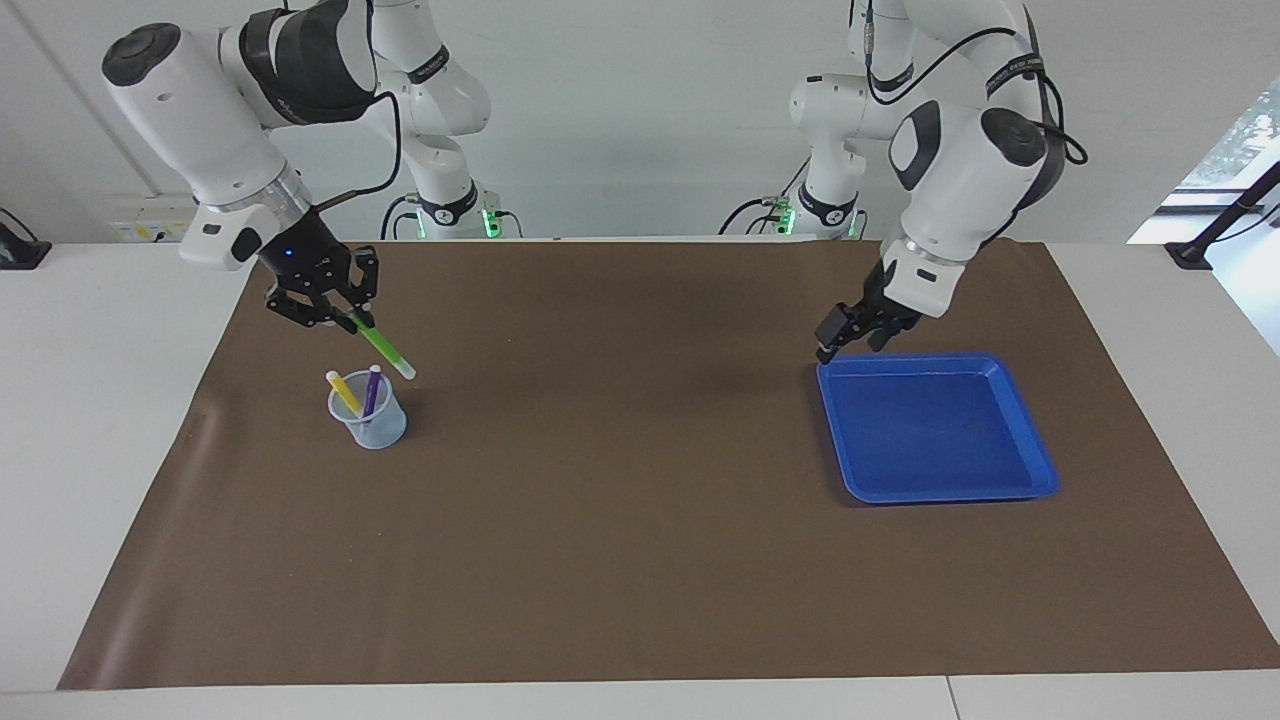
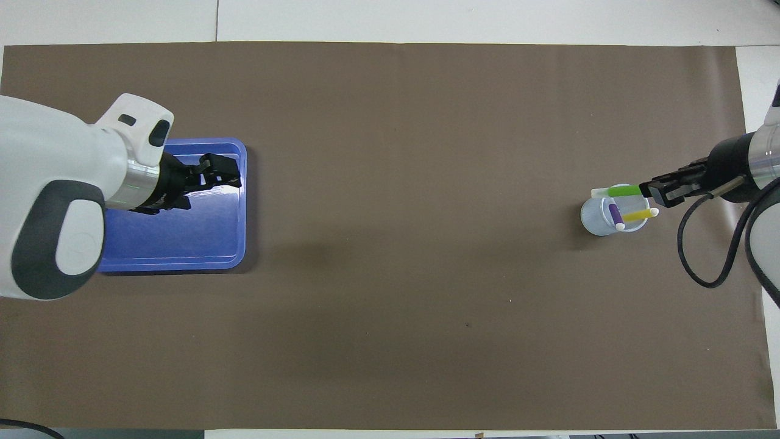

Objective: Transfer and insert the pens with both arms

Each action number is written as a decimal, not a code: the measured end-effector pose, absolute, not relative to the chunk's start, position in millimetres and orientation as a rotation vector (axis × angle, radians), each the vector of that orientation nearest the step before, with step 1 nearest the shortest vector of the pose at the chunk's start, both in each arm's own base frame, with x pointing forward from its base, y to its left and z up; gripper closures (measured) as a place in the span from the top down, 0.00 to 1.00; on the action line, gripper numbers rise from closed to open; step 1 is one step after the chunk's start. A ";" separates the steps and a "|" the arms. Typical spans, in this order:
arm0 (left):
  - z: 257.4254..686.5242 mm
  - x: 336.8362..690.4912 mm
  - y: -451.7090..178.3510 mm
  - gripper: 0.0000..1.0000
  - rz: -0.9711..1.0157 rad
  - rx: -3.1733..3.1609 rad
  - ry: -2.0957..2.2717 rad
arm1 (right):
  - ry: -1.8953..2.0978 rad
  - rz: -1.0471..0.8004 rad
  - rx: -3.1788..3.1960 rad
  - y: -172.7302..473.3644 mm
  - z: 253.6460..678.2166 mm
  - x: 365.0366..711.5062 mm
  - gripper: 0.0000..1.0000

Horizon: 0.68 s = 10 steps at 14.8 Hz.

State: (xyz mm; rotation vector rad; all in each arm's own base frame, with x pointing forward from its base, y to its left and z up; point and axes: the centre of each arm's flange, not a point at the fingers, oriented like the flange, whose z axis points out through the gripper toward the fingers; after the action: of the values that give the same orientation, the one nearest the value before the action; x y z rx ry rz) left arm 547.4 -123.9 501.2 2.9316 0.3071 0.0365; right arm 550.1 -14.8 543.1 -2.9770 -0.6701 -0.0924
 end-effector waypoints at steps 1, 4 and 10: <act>509.4 549.4 -100.7 1.00 0.049 2.954 0.245 | -0.698 -0.069 -3.003 -21.7 533.8 549.7 0.21; 541.9 555.0 -51.9 1.00 0.071 2.992 0.117 | -0.784 -0.012 -3.079 -36.8 507.6 550.5 0.21; 611.0 550.2 -34.0 1.00 0.073 3.041 0.030 | -0.803 0.072 -3.085 -51.9 474.9 542.8 0.21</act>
State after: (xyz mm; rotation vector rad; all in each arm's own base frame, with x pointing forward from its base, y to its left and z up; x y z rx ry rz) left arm 550.2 -34.0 611.0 3.0411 0.0303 0.0733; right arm 542.8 -51.9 474.9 -3.0845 -0.8032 0.0717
